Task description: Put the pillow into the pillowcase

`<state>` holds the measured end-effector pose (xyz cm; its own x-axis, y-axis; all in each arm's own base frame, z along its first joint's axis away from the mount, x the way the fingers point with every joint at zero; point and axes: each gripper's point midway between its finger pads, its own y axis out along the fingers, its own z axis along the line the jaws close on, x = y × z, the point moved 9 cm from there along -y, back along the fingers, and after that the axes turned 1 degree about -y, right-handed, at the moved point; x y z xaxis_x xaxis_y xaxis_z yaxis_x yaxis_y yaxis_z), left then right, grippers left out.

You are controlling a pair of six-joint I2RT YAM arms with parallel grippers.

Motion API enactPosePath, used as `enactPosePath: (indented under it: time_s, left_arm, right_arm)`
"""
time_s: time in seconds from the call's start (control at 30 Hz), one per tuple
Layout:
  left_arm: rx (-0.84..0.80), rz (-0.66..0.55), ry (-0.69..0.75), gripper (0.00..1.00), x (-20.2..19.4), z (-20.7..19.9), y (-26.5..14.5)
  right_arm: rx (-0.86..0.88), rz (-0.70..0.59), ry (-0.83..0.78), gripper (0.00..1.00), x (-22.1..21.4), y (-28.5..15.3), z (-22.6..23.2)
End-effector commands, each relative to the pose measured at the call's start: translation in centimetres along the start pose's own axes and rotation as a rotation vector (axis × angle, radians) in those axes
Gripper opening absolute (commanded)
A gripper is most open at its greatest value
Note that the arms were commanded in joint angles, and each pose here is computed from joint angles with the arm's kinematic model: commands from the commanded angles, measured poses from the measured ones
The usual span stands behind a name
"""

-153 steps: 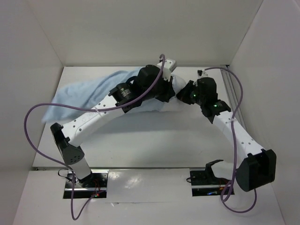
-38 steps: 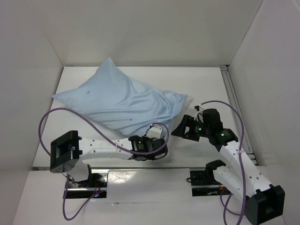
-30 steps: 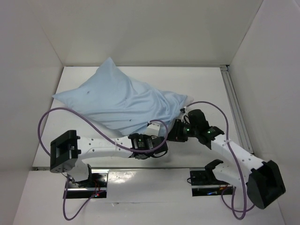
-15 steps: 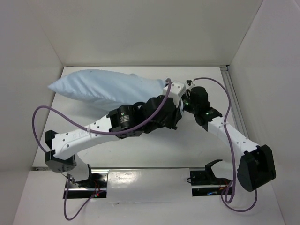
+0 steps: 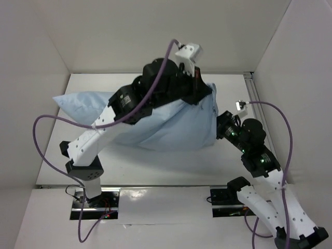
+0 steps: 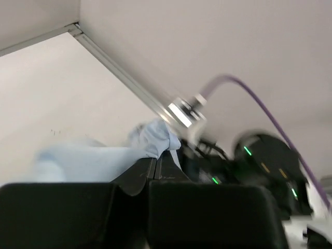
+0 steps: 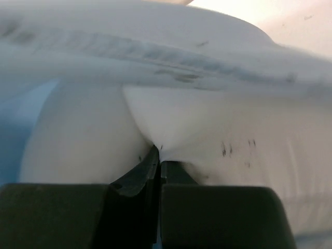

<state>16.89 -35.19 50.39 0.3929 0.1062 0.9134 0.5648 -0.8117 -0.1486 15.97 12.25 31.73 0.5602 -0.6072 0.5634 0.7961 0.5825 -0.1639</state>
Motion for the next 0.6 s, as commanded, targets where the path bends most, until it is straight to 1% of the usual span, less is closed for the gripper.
enactPosePath:
  time_s: [0.0,0.03,0.07,0.1,0.13,0.17,0.2,0.23,0.27,0.3,0.33,0.37,0.4,0.43,0.47,0.5,0.53,0.57]
  left_arm:
    - [-0.1,-0.164,-0.134,0.0,4.3,4.2,4.6]
    - [-0.068,-0.148,-0.147,0.0,4.5,7.4,6.1]
    - [-0.045,-0.129,-0.164,0.0,4.1,9.4,7.6]
    - [-0.011,-0.084,-0.175,0.0,2.4,11.9,10.5]
    - [0.004,-0.063,-0.183,0.0,1.9,13.8,11.6]
    - [0.048,-0.056,-0.182,0.02,1.6,16.6,12.3]
    - [0.079,-0.023,-0.179,0.13,0.8,17.8,12.7]
    - [0.087,-0.006,-0.164,0.29,0.7,18.4,12.5]
    - [0.084,0.011,-0.146,0.45,0.5,18.4,12.2]
    - [0.094,0.036,-0.128,0.8,0.1,18.5,11.7]
    - [0.109,0.037,-0.076,0.89,0.3,18.5,10.9]
    - [0.112,0.005,-0.036,0.96,1.7,16.7,8.6]
    - [0.126,0.007,-0.013,1.0,1.8,16.1,7.5]
    - [0.144,0.038,0.017,1.0,1.1,16.0,6.8]
    - [0.17,0.075,0.029,1.0,0.3,15.1,5.8]
    - [0.194,0.094,0.043,0.97,-0.2,14.5,5.0]
    - [0.226,0.12,0.048,0.94,-0.8,13.8,3.4]
    - [0.274,0.15,0.064,0.86,-2.0,12.9,2.8]
  right_arm:
    - [-0.209,0.173,0.136,0.0,-4.0,-1.8,-3.9]
    - [-0.213,0.185,0.157,0.0,-4.3,-2.0,-4.0]
    - [-0.223,0.189,0.173,0.0,-4.4,-2.1,-4.1]
    - [-0.231,0.171,0.179,0.0,-4.0,-2.0,-3.9]
    - [-0.269,0.149,0.177,0.0,-3.9,-1.5,-4.3]
    - [-0.314,0.148,0.191,0.0,-3.6,-0.4,-4.7]
    - [-0.335,0.126,0.192,0.0,-3.1,0.5,-4.9]
    - [-0.332,0.086,0.166,0.0,-2.2,1.8,-5.0]
    - [-0.347,0.082,0.161,0.0,-1.7,2.9,-5.5]
    - [-0.412,0.102,0.169,0.0,-1.5,5.1,-7.2]
    - [-0.351,0.077,0.173,0.0,0.5,6.4,-7.7]
    - [-0.337,0.082,0.178,0.0,1.2,7.4,-8.8]
    - [-0.373,0.117,0.213,0.0,1.4,9.2,-10.7]
    - [-0.368,0.115,0.201,0.0,2.4,10.0,-11.3]
    - [-0.367,0.116,0.219,0.05,3.6,10.2,-12.4]
    - [-0.389,0.13,0.232,0.12,3.9,10.4,-13.2]
    - [-0.404,0.13,0.23,0.2,4.4,10.2,-13.9]
    - [-0.43,0.102,0.258,0.28,5.0,9.2,-14.9]
